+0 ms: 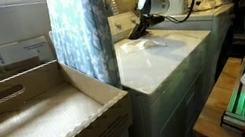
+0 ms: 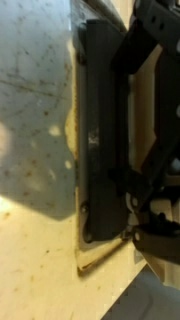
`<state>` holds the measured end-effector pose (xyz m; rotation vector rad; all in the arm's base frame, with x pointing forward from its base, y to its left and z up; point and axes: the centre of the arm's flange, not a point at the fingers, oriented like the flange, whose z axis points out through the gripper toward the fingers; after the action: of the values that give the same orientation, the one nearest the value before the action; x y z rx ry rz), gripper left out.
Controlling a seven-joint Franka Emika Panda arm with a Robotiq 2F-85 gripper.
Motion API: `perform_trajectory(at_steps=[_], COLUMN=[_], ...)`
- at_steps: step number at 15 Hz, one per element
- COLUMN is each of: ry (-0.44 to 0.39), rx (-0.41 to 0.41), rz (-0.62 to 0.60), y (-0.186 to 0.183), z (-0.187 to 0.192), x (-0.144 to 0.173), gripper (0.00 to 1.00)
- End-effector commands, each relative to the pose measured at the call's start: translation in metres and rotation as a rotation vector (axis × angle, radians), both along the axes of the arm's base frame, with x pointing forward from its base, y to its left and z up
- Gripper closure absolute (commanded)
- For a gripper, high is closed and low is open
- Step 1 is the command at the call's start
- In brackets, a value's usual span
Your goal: Push the grey object into the detergent drawer of the washing machine on the left
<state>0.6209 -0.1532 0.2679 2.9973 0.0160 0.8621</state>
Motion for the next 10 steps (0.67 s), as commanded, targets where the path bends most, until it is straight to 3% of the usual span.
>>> perform_trajectory(at_steps=[1,10], ry=[-0.072,-0.029], rx=[0.015,0.022], rz=[-0.013,-0.022], y=[-0.012,-0.005], z=[-0.012,0.01], x=[0.022,0.017], gripper=[0.0,0.0])
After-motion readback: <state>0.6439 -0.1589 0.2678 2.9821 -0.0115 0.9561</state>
